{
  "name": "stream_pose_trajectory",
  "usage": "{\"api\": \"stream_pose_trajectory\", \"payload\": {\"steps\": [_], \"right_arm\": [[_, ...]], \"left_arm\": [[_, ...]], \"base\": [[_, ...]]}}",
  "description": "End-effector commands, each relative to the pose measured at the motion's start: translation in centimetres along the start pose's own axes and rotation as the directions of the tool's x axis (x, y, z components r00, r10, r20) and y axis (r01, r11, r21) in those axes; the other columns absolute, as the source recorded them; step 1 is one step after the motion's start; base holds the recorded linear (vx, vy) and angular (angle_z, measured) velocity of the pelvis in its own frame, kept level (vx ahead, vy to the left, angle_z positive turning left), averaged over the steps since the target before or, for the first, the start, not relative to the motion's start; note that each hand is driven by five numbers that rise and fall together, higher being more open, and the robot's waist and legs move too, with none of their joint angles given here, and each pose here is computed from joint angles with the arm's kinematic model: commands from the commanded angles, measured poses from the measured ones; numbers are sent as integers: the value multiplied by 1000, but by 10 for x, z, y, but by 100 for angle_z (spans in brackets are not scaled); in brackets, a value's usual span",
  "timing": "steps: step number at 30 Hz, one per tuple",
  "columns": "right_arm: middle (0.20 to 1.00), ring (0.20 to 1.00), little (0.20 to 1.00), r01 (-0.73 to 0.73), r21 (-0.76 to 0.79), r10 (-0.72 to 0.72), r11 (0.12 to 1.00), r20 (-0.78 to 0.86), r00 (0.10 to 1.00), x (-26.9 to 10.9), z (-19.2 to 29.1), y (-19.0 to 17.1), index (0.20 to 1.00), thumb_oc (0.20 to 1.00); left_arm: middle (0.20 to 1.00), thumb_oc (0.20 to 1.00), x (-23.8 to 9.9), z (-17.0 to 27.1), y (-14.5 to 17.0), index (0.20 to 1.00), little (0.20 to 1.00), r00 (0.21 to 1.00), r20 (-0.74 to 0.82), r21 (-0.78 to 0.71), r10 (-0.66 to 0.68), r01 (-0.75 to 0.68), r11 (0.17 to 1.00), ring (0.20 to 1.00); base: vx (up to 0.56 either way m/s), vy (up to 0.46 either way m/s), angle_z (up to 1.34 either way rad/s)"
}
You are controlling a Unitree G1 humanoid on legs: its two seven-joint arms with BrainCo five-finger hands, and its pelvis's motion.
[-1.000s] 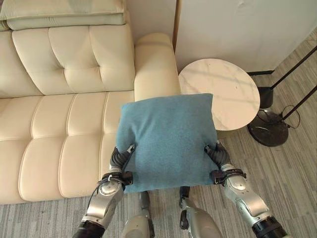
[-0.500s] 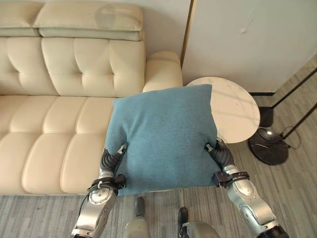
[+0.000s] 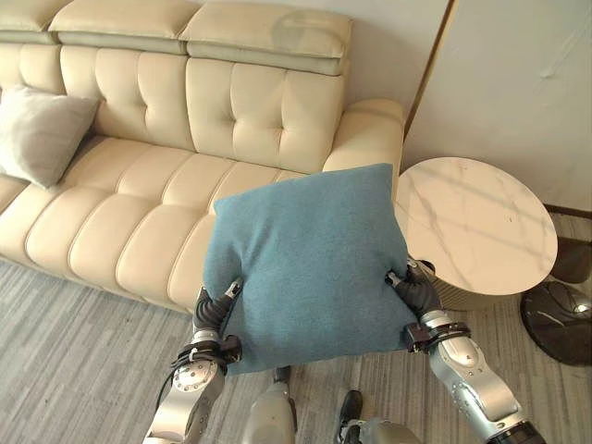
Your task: Pick up all the scattered cushions and arrange them neatly on the sofa.
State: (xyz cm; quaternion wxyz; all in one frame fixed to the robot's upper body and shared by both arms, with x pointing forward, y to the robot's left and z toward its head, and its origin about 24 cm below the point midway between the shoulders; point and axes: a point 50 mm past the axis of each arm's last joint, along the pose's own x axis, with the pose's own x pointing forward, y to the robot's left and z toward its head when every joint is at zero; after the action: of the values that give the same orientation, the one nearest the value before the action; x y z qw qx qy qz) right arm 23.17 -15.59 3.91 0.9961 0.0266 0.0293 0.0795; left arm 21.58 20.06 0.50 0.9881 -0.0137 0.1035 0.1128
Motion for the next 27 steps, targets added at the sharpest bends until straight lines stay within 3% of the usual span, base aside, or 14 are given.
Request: {"api": "stream_pose_trajectory", "payload": {"steps": [1, 10, 18, 27], "right_arm": [[200, 200, 200, -109, 82, 84, 991, 268, 960, 12, 47, 21, 200, 200], [200, 200, 200, -79, 106, 53, 991, 231, 971, 8, 38, 15, 200, 200], [200, 200, 200, -116, 134, 83, 984, 232, 969, 15, 37, 29, 200, 200], [200, 200, 200, -67, 182, 21, 981, 244, 970, 8, 36, 26, 200, 200]], "left_arm": [[200, 200, 1, 51, -26, 200, 200, 957, 264, -62, -123, 144, 988, 200], [200, 200, -3, 40, -22, 200, 200, 964, 217, -19, -151, 159, 987, 200], [200, 200, -2, 40, -9, 200, 200, 967, 219, 28, -133, 130, 991, 200], [200, 200, 4, 43, -19, 200, 200, 962, 225, 62, -154, 144, 988, 200]], "base": [[-30, 144, 59], [-10, 197, 98], [-4, 243, 1], [50, 198, 22]]}}
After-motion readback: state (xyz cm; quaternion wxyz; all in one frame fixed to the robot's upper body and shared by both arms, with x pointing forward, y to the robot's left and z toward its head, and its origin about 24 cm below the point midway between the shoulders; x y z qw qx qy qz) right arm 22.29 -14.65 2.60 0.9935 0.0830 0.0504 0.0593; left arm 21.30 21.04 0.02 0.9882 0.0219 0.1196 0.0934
